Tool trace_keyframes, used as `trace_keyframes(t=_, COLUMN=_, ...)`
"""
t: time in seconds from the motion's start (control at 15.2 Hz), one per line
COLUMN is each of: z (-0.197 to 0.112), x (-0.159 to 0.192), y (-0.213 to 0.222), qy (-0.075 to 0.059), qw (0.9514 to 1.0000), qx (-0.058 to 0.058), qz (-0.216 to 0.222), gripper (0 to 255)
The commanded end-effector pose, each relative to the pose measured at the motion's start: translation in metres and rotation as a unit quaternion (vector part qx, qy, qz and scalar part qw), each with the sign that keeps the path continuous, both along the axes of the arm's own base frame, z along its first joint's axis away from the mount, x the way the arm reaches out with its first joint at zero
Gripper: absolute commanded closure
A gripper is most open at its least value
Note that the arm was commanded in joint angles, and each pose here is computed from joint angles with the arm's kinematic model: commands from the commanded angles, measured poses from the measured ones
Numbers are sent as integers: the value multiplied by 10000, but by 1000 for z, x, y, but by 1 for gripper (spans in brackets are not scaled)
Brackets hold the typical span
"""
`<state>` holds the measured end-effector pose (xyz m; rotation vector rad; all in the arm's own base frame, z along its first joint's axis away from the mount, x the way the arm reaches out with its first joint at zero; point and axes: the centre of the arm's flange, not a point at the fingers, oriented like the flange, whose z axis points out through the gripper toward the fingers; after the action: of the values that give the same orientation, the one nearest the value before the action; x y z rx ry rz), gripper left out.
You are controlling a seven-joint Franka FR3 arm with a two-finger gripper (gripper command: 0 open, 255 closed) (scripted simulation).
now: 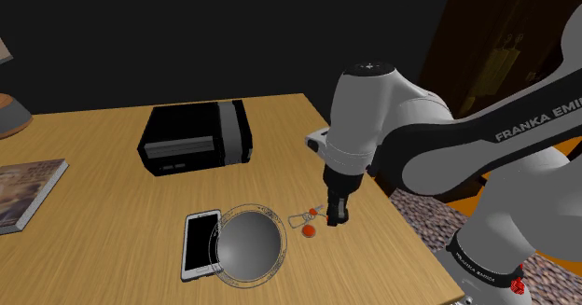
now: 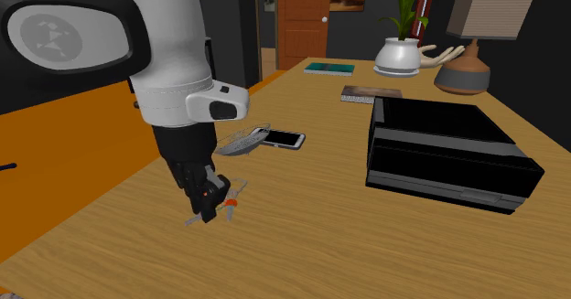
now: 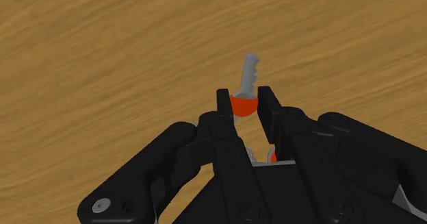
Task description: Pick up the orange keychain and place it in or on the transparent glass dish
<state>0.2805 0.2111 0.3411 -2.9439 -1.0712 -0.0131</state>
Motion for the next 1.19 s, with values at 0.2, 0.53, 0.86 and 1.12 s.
trace_keyframes(t=0.2, z=23, x=-2, y=0, qy=33, qw=10000, qx=-15, qz=9, gripper=255)
trace_keyframes(t=0.53, z=49, x=-2, y=0, qy=33, qw=10000, qx=-15, qz=9, gripper=255)
trace_keyframes(t=0.86, z=76, x=-2, y=0, qy=33, qw=10000, qx=-15, qz=9, gripper=255)
trace_keyframes(t=1.12, z=97, x=-2, y=0, qy=33, qw=10000, qx=-15, qz=9, gripper=255)
